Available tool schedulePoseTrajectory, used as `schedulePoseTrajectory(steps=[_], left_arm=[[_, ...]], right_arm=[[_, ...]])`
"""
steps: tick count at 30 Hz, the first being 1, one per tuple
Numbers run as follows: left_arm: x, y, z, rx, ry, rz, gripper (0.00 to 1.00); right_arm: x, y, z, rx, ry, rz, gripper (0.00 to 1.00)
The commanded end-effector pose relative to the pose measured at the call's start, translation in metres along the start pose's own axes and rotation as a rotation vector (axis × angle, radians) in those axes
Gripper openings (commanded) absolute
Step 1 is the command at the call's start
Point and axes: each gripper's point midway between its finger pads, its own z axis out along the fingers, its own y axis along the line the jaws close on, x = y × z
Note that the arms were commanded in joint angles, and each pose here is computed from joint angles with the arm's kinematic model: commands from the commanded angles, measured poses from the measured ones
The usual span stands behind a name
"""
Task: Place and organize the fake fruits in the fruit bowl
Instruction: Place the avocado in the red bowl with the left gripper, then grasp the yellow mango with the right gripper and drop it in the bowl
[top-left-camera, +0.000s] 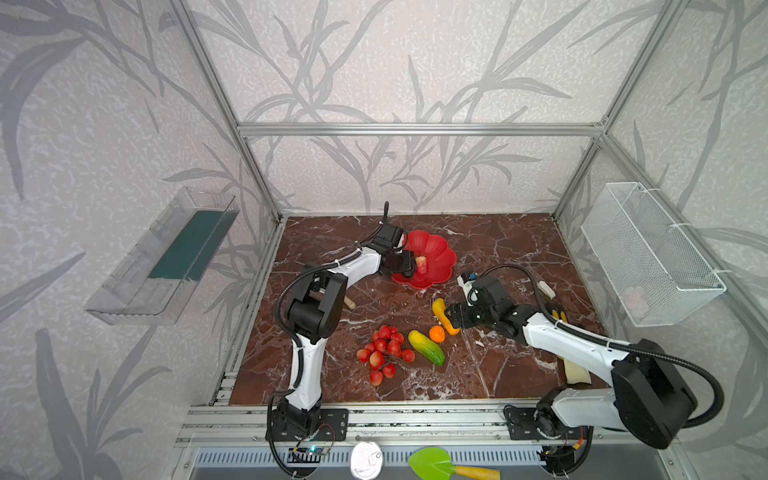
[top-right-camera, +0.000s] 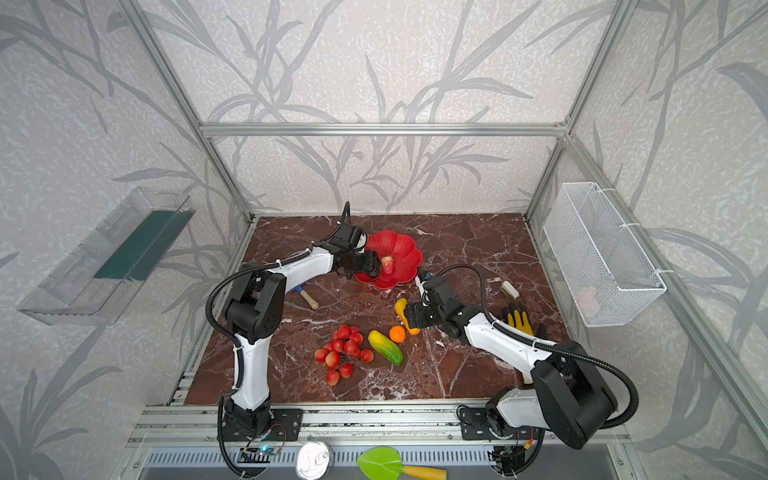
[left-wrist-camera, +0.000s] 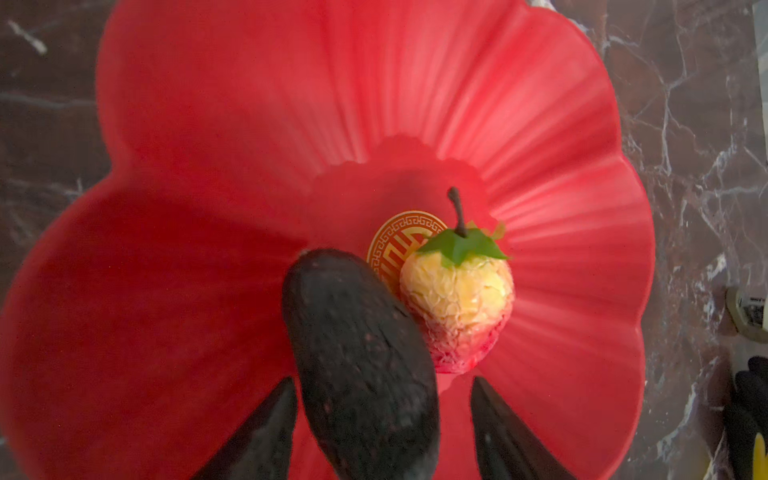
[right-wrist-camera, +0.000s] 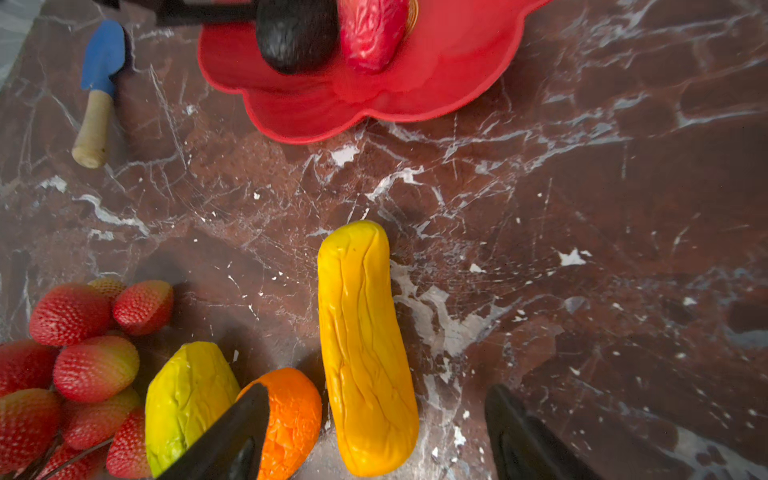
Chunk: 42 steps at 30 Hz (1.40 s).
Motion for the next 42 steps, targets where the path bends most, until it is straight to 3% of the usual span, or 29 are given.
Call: schedulePoseTrajectory(steps=[1, 6, 11, 15, 19, 25, 33, 37, 42], left_arm=[[-0.024, -0.021, -0.026, 0.054, -0.064, 0.013, 0.74], [-0.05, -0.034, -0.076, 0.078, -0.185, 0.036, 0.76], [-0.068, -0.038, -0.149, 0.077, -0.387, 0.065, 0.79], [-0.058, -0.026, -0.202, 0.039, -0.534, 0.068, 0.85], [-0.031, -0.003, -0.235, -0.01, -0.62, 0.048, 0.88], [0.015, 0.035, -0.257, -0.087, -0.658, -0.015, 0.9], [0.068, 0.061, -0.251, -0.079, -0.606, -0.119, 0.9], [0.086, 0.063, -0.247, -0.054, -0.559, -0.14, 0.9], [0.096, 0.055, -0.247, -0.007, -0.516, -0.144, 0.88]], right_arm=[[-0.018, 0.012, 0.007, -0.01, -0.039, -0.011, 0.8], [-0.016, 0.016, 0.027, 0.01, -0.007, -0.025, 0.77], [-0.011, 0.014, 0.049, 0.041, 0.033, -0.03, 0.7], [-0.004, 0.009, 0.062, 0.077, 0.066, -0.036, 0.63], [-0.002, 0.001, 0.067, 0.119, 0.071, -0.04, 0.5], [-0.01, -0.013, 0.035, 0.202, 0.025, -0.078, 0.34], [-0.069, -0.01, -0.02, 0.211, -0.18, -0.109, 0.34], [-0.115, -0.003, -0.004, 0.193, -0.208, -0.12, 0.34], [-0.157, -0.007, 0.048, 0.165, -0.193, -0.1, 0.33]])
